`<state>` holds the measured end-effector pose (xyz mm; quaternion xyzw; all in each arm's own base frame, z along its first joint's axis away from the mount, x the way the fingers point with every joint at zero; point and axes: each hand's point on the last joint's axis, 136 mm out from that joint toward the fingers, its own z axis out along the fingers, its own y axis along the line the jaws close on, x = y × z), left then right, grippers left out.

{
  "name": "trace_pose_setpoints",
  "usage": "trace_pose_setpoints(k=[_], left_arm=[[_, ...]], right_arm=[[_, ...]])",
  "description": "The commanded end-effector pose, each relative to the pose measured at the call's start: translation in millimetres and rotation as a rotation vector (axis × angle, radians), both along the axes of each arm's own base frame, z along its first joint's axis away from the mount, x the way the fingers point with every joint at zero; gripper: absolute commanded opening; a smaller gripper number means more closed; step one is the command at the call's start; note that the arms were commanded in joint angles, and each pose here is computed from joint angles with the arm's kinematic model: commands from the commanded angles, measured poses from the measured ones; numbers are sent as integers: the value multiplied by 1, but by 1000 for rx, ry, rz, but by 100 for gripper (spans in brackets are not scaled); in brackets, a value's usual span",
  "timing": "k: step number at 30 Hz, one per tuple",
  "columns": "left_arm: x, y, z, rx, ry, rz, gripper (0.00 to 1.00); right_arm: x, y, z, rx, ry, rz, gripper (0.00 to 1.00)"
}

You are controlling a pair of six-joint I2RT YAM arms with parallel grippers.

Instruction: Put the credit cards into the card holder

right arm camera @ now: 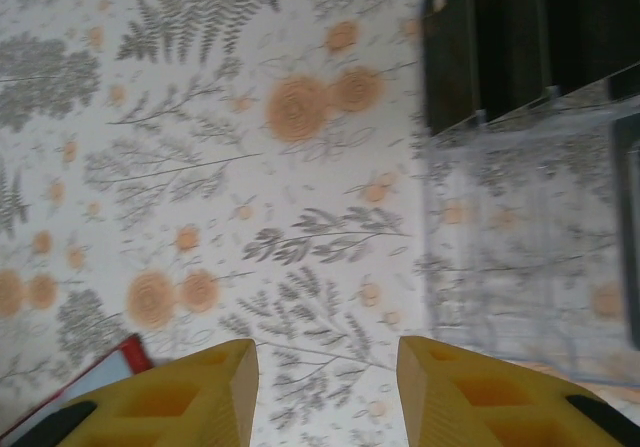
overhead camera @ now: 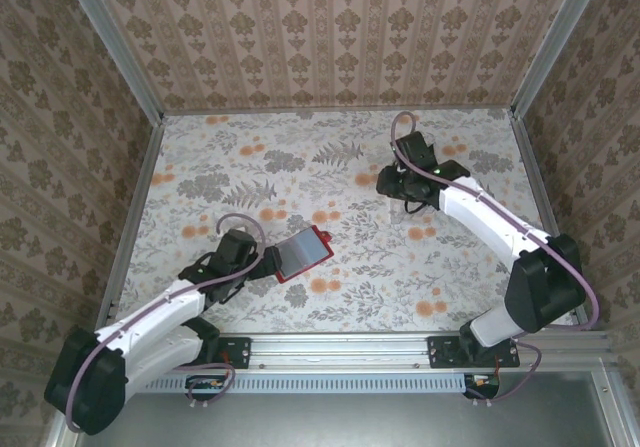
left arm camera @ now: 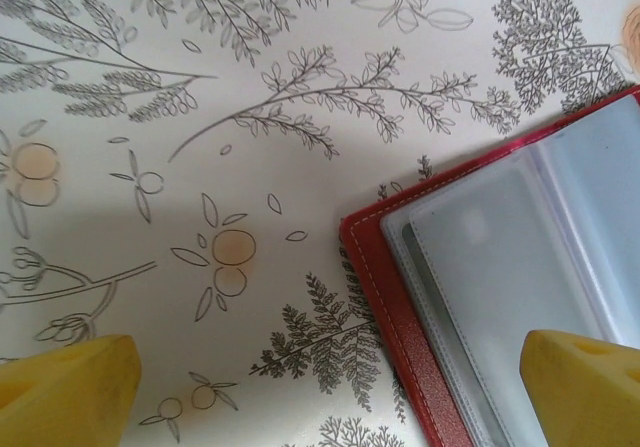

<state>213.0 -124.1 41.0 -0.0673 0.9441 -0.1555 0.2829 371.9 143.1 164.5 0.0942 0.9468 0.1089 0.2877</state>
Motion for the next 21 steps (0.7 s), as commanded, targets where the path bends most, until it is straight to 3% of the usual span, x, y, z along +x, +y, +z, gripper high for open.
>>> trace_pose_setpoints(k=[1,12,21], left_arm=[[8,-13,1,-61,-18,6,100],[18,-18,3,-41,-28,4,100],[26,-21,11,-35,-36,5,100]], right_arm=[[8,-17,-3,-106,25,-2,43],[71,-41,-27,-292,67,-46,41],[103,-57,-57,-344,146,-52,38]])
